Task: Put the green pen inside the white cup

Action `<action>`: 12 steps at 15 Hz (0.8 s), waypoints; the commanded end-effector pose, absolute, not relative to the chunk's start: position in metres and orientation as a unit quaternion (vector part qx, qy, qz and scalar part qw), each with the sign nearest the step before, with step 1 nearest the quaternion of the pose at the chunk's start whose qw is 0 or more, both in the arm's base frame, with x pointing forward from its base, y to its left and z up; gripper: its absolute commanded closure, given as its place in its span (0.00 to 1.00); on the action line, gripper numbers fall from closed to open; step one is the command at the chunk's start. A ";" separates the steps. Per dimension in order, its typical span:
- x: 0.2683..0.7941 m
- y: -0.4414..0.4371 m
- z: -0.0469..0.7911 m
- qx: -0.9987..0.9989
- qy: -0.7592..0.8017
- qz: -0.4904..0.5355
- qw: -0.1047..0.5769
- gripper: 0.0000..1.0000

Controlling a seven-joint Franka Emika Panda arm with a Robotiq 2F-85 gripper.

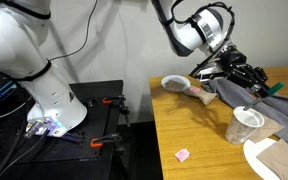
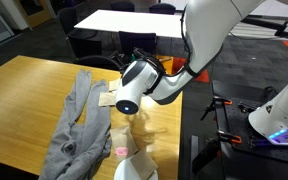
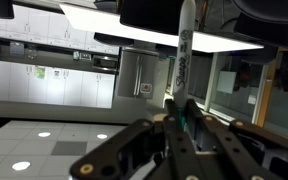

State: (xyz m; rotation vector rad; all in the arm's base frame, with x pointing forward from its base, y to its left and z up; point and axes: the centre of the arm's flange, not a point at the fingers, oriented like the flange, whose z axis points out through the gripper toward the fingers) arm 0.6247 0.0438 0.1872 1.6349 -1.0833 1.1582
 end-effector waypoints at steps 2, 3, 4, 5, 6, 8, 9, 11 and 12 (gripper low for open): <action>0.621 0.039 0.180 0.592 -0.454 0.517 0.419 0.96; 0.621 0.038 0.178 0.584 -0.458 0.524 0.418 0.96; 0.620 0.036 0.177 0.578 -0.462 0.529 0.415 0.96; 0.619 0.036 0.173 0.571 -0.465 0.536 0.412 0.96; 0.619 0.035 0.171 0.567 -0.466 0.541 0.410 0.96; 0.620 0.037 0.165 0.563 -0.466 0.552 0.402 0.96; 0.620 0.038 0.162 0.562 -0.465 0.557 0.398 0.96; 0.622 0.041 0.157 0.565 -0.461 0.563 0.390 0.96; 0.622 0.042 0.154 0.567 -0.458 0.564 0.388 0.96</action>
